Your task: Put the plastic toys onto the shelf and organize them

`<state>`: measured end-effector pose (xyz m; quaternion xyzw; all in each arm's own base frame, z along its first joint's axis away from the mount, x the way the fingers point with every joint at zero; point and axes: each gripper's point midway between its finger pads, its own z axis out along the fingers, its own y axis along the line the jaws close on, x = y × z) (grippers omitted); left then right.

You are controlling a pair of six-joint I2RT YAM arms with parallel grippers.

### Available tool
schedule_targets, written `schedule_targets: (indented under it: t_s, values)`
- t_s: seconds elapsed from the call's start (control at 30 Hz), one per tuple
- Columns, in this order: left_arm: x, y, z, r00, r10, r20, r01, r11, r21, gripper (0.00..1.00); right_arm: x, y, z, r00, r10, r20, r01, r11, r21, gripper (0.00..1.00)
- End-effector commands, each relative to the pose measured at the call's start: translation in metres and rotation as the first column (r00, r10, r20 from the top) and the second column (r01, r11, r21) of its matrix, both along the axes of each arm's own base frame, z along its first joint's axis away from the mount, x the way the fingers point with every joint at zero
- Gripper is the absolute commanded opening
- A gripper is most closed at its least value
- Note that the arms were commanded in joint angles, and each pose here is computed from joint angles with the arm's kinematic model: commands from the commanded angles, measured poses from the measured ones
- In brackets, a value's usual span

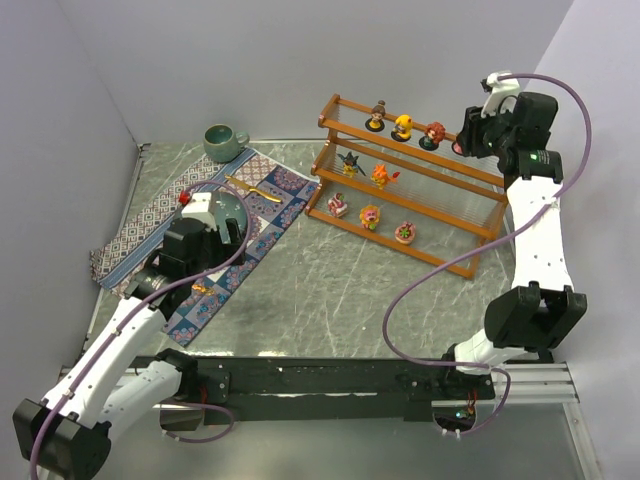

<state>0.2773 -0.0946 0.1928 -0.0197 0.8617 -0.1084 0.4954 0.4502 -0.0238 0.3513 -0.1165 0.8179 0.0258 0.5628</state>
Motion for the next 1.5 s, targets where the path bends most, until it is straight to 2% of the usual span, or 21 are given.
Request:
schedule_targets:
  t_s: [0.0,0.87,1.03,1.27,1.47]
  values:
    - [0.008,0.000,0.015,0.999,-0.003,0.052,0.003,1.000,-0.005,0.97,0.004,0.002,0.027,0.996,0.029,0.079,-0.028,1.000,-0.015,0.33]
    - [0.008,-0.002,0.018,0.998,-0.013,0.063,0.014,1.000,-0.013,0.97,0.002,0.002,0.007,0.998,0.035,0.047,-0.035,0.999,-0.008,0.39]
    - [0.008,-0.002,0.017,0.998,-0.015,0.063,0.016,1.000,-0.013,0.97,0.000,0.004,0.008,0.998,0.042,0.052,-0.041,0.999,-0.005,0.48]
    - [0.008,-0.003,0.019,0.997,-0.017,0.070,0.019,1.000,-0.017,0.97,-0.008,0.007,0.012,0.996,0.041,0.080,-0.042,0.999,0.003,0.71]
    - [0.007,-0.002,0.022,0.997,-0.018,0.078,0.019,1.000,-0.022,0.97,-0.020,0.007,0.041,0.989,0.011,0.150,-0.014,1.000,0.017,0.85]
